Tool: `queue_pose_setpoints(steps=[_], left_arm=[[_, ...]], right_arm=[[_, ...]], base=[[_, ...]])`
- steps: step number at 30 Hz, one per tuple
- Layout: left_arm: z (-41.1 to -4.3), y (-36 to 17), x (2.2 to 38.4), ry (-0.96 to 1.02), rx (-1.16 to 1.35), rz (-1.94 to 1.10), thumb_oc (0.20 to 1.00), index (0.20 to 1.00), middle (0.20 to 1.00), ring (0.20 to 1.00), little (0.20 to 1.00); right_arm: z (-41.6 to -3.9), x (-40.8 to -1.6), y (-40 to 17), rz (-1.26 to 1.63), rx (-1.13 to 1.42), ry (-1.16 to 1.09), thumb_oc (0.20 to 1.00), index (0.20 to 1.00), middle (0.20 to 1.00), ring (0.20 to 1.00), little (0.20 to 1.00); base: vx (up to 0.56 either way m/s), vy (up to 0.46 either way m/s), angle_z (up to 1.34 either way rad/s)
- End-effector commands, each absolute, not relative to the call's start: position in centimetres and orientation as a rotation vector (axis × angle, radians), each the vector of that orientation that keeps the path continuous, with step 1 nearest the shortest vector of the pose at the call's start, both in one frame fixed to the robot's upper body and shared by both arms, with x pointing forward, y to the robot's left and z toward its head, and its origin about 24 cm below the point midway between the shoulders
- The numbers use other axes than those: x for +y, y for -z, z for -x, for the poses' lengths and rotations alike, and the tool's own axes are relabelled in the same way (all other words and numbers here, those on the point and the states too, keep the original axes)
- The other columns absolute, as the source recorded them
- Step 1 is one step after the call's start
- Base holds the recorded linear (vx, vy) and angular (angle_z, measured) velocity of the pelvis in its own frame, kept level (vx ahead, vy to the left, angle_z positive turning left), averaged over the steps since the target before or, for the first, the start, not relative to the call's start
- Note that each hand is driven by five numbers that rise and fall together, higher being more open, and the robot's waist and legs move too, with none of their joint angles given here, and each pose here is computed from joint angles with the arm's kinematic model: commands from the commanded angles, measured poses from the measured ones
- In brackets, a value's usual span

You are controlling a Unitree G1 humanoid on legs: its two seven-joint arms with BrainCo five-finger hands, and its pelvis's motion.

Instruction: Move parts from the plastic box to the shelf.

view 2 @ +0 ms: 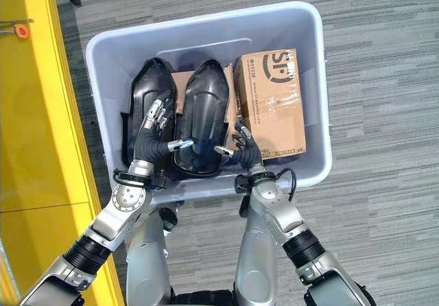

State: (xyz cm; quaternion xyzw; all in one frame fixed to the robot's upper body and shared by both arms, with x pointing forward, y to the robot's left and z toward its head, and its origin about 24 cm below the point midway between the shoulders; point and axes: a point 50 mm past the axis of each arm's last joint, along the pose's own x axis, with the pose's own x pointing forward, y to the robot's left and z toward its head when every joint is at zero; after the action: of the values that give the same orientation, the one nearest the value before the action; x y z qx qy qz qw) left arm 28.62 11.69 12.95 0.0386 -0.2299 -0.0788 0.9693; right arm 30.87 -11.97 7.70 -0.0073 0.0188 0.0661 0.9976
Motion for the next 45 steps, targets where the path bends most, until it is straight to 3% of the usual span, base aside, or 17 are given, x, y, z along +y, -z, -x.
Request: queue_pose_setpoints(steps=[1, 31, 45], left_arm=[[-27.7, -13.6, 10.8, 0.234, -0.511, -0.071, 1.0, 1.0, 1.0, 1.0, 1.0], [-28.9, -13.1, 10.6, 0.142, -0.447, -0.044, 1.0, 1.0, 1.0, 1.0, 1.0], [-28.5, -14.9, 8.6, 0.313, -0.539, 0.013, 1.0, 1.0, 1.0, 1.0, 1.0]], right_arm=[[-30.3, -10.9, -8.7, -0.02, -0.026, -0.173, 1.0, 1.0, 1.0, 1.0, 1.0], [-31.0, -10.5, -9.3, -0.007, -0.035, -0.156, 1.0, 1.0, 1.0, 1.0, 1.0], [-31.3, -10.0, -9.5, -0.034, -0.023, -0.159, 1.0, 1.0, 1.0, 1.0, 1.0]], base=[[0.0, 0.0, 0.0], [0.0, 0.0, 0.0], [0.0, 0.0, 0.0]])
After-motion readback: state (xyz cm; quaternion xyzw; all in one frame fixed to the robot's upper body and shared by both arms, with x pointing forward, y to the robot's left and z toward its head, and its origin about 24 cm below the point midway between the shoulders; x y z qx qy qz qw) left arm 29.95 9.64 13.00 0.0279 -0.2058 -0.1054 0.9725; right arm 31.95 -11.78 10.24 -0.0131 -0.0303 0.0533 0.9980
